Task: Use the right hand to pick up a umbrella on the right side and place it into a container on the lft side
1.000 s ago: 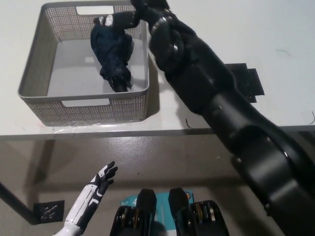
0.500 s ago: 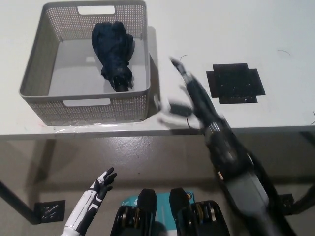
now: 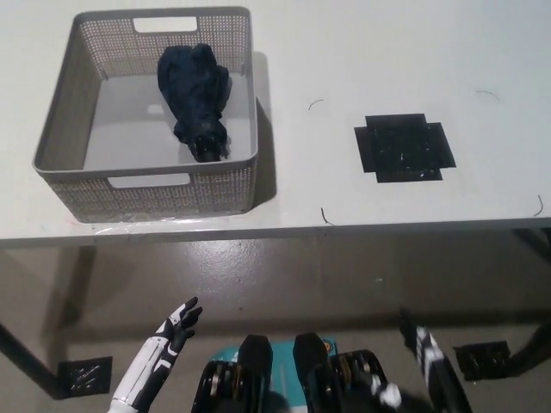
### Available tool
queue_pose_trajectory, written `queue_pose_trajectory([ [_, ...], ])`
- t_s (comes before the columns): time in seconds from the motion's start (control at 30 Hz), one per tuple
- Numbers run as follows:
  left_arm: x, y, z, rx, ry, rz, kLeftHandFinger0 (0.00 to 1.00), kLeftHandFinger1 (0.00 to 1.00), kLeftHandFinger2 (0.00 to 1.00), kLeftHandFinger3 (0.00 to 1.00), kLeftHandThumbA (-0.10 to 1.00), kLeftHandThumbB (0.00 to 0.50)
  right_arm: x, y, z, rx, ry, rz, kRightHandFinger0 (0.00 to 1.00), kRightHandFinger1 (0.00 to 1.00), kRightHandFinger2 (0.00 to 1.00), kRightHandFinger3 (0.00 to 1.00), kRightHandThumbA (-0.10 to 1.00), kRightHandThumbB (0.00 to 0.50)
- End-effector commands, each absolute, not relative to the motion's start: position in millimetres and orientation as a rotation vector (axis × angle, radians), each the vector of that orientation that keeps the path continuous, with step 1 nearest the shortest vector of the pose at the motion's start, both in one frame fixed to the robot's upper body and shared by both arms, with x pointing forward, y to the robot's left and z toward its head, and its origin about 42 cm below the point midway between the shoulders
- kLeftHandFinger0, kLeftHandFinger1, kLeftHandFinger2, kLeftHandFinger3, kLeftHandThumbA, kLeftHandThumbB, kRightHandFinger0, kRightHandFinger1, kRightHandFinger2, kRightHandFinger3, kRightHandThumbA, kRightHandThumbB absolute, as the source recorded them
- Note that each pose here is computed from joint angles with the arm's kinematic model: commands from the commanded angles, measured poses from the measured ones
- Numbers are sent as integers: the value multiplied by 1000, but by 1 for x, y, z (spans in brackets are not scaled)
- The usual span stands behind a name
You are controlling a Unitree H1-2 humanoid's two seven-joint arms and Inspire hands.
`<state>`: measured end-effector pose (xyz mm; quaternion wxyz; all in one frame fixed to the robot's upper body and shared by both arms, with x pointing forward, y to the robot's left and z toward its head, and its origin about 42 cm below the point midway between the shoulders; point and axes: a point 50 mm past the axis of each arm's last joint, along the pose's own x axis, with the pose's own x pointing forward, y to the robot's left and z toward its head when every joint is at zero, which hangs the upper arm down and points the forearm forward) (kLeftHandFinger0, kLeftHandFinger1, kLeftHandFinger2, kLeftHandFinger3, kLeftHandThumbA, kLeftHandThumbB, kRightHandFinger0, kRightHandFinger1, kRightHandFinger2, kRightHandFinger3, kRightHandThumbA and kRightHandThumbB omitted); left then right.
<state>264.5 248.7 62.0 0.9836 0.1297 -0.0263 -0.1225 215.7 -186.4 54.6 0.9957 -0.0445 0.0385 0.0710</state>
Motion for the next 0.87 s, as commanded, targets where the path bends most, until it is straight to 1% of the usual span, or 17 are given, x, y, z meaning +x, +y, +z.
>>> queue_pose_trajectory([
  [0.0,267,261,70,306,-112,-240,1000,1000,1000,1000,1000,231,213,-191,77,140,-215,130,1000,1000,1000,1000,1000,310],
  [0.07,268,261,70,303,-104,-237,1000,1000,1000,1000,1000,242,216,-192,68,146,-194,118,1000,1000,1000,1000,1000,309],
  [0.13,269,260,71,298,-105,-233,1000,1000,1000,1000,1000,236,223,-195,58,140,-171,105,1000,1000,1000,1000,1000,338],
  [0.2,268,260,70,294,-107,-230,1000,1000,1000,1000,1000,234,226,-196,55,138,-160,110,1000,1000,1000,1000,1000,343],
  [0.23,268,260,70,292,-106,-229,1000,1000,1000,1000,1000,239,228,-197,55,133,-159,110,1000,1000,1000,1000,1000,335],
  [0.3,270,260,70,289,-114,-225,1000,1000,1000,1000,1000,233,231,-199,55,124,-160,111,1000,1000,1000,1000,1000,343],
  [0.4,271,260,71,284,-124,-212,1000,1000,1000,1000,1000,225,236,-199,54,127,-156,115,1000,1000,1000,1000,1000,331],
  [0.43,270,260,72,278,-124,-212,1000,1000,1000,1000,1000,215,236,-199,53,129,-157,116,1000,1000,1000,1000,1000,313],
  [0.57,271,260,70,278,-123,-206,1000,1000,1000,1000,1000,230,238,-200,50,130,-151,118,1000,1000,1000,1000,1000,293],
  [0.63,271,260,70,282,-123,-204,1000,1000,1000,1000,1000,232,238,-200,49,124,-155,120,1000,1000,1000,1000,1000,294],
  [0.73,270,260,70,279,-125,-205,1000,1000,1000,1000,1000,220,239,-199,49,117,-150,116,1000,1000,1000,1000,1000,300],
  [0.77,270,260,70,280,-122,-202,1000,1000,1000,1000,1000,222,239,-200,50,118,-151,120,1000,1000,1000,1000,1000,292],
  [0.83,271,260,71,280,-122,-201,1000,1000,1000,1000,1000,227,241,-200,50,116,-156,121,1000,1000,1000,1000,1000,297],
])
